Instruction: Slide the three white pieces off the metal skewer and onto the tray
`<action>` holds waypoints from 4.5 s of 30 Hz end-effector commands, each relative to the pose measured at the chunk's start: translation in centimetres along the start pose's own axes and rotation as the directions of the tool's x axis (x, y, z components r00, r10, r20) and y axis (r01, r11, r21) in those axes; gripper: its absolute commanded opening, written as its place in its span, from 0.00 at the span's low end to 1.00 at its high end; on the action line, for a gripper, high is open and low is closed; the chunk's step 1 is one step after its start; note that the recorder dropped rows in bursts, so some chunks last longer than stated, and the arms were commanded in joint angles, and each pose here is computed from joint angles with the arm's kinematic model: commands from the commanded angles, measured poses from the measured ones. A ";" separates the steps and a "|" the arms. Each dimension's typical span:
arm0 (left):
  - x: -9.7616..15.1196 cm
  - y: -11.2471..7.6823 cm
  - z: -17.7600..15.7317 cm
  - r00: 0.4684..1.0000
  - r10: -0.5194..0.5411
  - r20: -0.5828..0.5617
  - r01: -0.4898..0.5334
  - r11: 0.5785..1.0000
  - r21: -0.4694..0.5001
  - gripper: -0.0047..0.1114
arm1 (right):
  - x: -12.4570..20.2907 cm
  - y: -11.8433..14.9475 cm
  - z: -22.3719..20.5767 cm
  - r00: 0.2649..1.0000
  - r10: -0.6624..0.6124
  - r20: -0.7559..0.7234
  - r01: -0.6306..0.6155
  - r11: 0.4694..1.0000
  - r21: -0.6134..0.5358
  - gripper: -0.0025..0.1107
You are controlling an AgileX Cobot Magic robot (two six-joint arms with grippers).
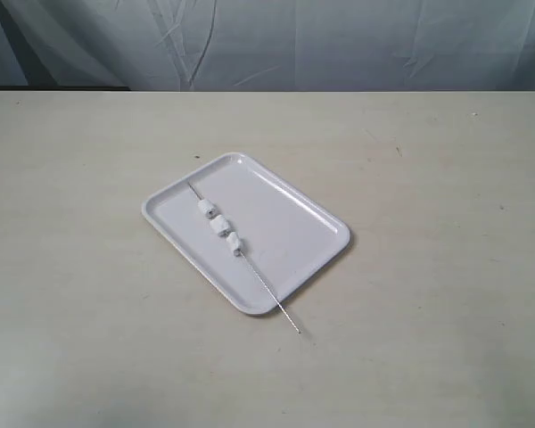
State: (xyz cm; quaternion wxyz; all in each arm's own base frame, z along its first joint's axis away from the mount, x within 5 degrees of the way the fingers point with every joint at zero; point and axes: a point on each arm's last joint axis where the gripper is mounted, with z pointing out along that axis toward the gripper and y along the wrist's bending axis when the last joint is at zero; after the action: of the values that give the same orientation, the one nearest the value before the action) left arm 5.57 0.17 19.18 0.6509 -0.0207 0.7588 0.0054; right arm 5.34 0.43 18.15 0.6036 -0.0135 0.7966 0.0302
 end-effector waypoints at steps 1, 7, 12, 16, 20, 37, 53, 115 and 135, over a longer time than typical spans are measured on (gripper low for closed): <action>0.0 0.0 0.0 1.000 -0.013 0.002 0.013 1.000 0.007 0.04 | 0.0 0.0 0.0 1.000 0.003 0.014 -0.003 1.000 0.005 0.02; 0.0 0.0 0.0 1.000 -0.013 0.002 0.013 1.000 0.007 0.04 | 0.0 0.0 0.0 1.000 0.003 0.014 -0.003 1.000 0.005 0.02; 0.0 0.0 0.0 1.000 0.020 0.001 -0.020 1.000 -0.001 0.04 | -0.1 0.0 0.0 1.000 0.003 0.020 -0.003 1.000 0.005 0.02; -0.5 0.0 0.0 0.998 0.011 0.062 -0.011 1.000 0.001 0.04 | -0.6 -0.1 0.0 0.997 -0.006 0.071 0.005 1.000 0.009 0.02; -4.2 0.4 -1.1 0.870 -0.145 0.471 0.146 0.989 0.036 0.04 | -5.3 -0.2 -1.8 0.807 -0.012 0.591 -0.002 1.000 0.022 0.02; -6.6 0.6 -2.9 0.672 -0.093 0.735 0.111 0.994 0.025 0.04 | -8.7 -0.3 -6.6 0.282 -0.021 0.959 -0.024 0.999 0.029 0.02; -10.7 -1.4 -6.5 0.398 -0.010 0.917 -0.130 0.989 0.066 0.04 | -13.0 1.0 -10.8 0.070 -0.066 0.995 0.093 0.994 0.059 0.02; -1.1 -14.2 22.3 0.751 0.161 -0.640 0.196 0.871 0.450 0.04 | -3.6 25.6 21.5 0.258 -0.653 -0.712 -0.031 0.731 -0.682 0.34; -1.2 -9.8 23.9 0.663 -0.063 -0.746 0.469 0.811 0.349 0.19 | -0.5 24.3 21.3 0.189 -0.619 -0.762 0.011 0.777 -0.629 0.34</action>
State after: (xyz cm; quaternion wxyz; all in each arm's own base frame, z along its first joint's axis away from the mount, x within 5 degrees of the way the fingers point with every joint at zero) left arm 29.83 -8.85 16.90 0.2902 0.0466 0.9107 -0.2901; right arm 24.92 26.45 14.40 -0.0334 -0.3542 0.9301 0.0917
